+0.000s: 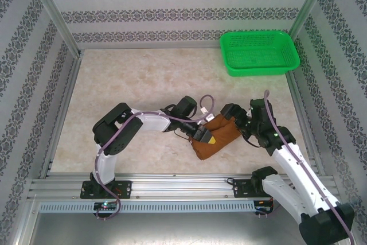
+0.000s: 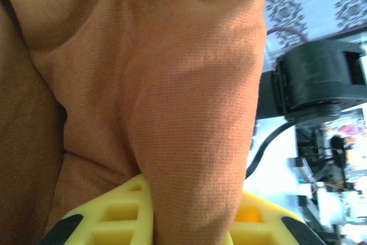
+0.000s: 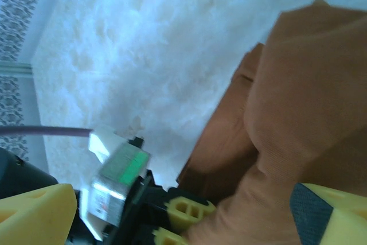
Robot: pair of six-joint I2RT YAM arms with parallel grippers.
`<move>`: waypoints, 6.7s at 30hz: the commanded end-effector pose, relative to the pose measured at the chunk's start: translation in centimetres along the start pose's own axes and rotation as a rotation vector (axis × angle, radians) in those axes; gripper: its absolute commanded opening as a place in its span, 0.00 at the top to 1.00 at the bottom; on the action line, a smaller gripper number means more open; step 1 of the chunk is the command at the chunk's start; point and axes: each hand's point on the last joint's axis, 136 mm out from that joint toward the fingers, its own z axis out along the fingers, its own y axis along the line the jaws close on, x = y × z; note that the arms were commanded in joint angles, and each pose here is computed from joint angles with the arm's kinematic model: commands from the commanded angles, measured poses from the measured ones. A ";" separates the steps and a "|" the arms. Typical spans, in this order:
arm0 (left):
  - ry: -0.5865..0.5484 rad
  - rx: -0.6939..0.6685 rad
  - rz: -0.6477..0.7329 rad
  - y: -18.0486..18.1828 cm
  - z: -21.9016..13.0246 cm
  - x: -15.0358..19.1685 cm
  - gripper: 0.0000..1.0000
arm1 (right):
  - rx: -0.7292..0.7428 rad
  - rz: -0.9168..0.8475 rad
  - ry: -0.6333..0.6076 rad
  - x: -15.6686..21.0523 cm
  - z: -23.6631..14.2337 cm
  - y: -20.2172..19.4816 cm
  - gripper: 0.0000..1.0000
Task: Roll up the long pants
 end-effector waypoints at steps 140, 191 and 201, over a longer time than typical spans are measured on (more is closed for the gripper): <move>-0.542 -0.721 -0.389 8.9 -24.6 -3.3 0.78 | 0.240 0.050 -0.546 -43.6 20.5 1.6 0.63; -1.076 -1.703 0.076 13.6 -44.3 6.5 0.00 | 0.413 -1.026 -0.765 -13.6 4.3 -1.5 0.05; -0.998 -1.674 0.049 15.7 -43.7 5.7 0.00 | 0.146 -0.889 -0.843 -15.5 6.4 -5.2 0.02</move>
